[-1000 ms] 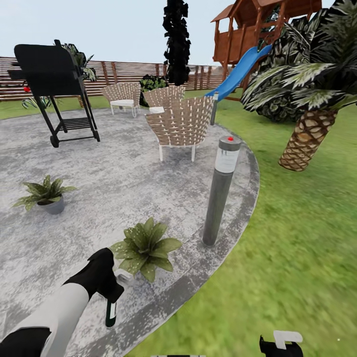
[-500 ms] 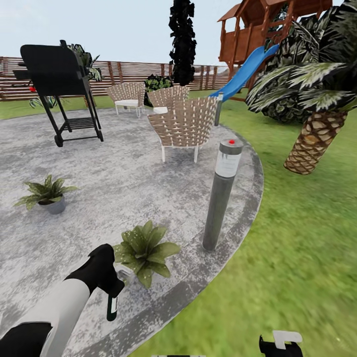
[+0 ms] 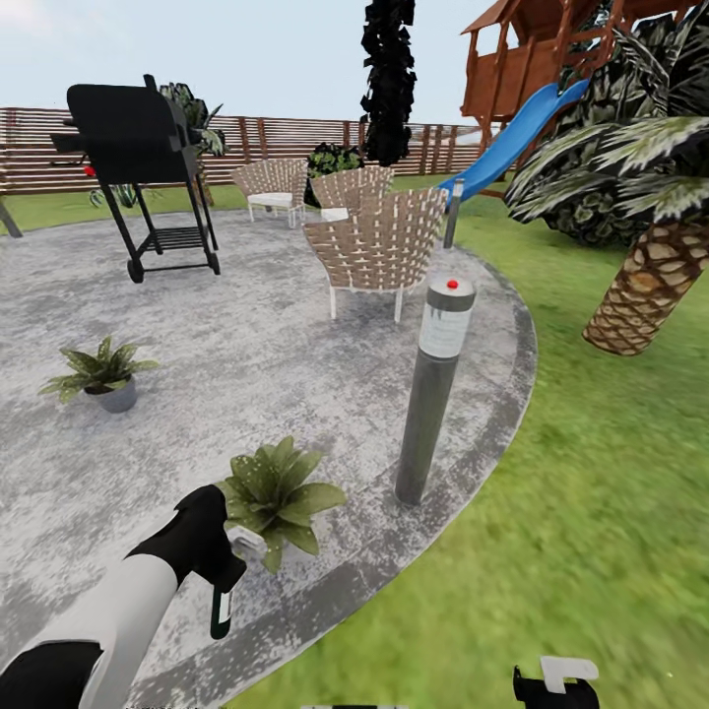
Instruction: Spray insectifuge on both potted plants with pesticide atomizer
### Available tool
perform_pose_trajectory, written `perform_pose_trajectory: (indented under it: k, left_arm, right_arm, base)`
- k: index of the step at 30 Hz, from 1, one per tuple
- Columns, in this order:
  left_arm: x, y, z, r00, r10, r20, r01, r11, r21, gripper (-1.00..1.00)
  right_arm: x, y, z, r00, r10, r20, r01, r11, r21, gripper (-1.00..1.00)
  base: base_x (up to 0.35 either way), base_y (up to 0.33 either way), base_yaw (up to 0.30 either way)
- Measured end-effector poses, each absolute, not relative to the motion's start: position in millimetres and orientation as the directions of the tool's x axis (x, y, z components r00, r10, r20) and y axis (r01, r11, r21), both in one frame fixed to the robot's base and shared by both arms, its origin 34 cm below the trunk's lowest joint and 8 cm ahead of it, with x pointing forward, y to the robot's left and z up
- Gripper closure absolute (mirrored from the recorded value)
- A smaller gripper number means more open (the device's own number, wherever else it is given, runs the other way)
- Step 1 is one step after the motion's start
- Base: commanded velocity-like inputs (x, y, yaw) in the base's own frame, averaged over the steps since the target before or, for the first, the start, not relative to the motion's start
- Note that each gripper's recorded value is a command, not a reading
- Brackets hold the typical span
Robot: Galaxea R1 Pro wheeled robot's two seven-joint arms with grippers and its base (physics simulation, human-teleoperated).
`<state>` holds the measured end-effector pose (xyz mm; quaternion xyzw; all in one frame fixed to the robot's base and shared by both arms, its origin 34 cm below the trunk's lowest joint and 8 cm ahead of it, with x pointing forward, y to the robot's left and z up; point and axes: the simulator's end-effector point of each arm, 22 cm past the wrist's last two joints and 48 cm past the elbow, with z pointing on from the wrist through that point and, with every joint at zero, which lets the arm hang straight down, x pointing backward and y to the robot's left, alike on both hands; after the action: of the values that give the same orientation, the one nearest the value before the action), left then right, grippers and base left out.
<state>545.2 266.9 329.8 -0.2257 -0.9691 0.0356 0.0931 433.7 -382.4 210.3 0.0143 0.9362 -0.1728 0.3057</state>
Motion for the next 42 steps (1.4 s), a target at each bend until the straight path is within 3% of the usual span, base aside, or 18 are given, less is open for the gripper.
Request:
perform_pose_trajectory:
  k: [8, 24, 35, 42]
  left_arm:
    - [553.2, 263.6, 334.5, -0.883, 0.446, 0.149, 0.433, 0.894, -0.113, 1.0]
    - [586.7, 239.6, 365.6, -0.871, 0.486, 0.073, 0.47, 0.866, -0.169, 1.0]
    - [590.9, 237.5, 368.7, -0.871, 0.488, 0.063, 0.473, 0.866, -0.163, 1.0]
    - [573.5, 202.0, 392.9, -0.824, 0.558, 0.101, 0.5, 0.798, -0.337, 1.0]
  right_arm:
    - [433.5, -382.9, 210.2, -0.813, -0.077, -0.577, 0.134, 0.94, -0.315, -1.0]
    - [453.4, -342.9, 211.3, -0.794, -0.046, -0.606, 0.143, 0.955, -0.26, -1.0]
    - [449.8, -325.7, 207.6, -0.798, -0.045, -0.601, 0.126, 0.963, -0.239, -1.0]
    - [449.3, -329.9, 208.1, -0.798, -0.045, -0.6, 0.131, 0.961, -0.245, -1.0]
  base:
    - [0.006, -0.008, 0.262]
    - [-0.001, -0.002, 0.008]
    - [-0.148, -0.157, 0.083]
    - [-0.009, -0.005, 0.026]
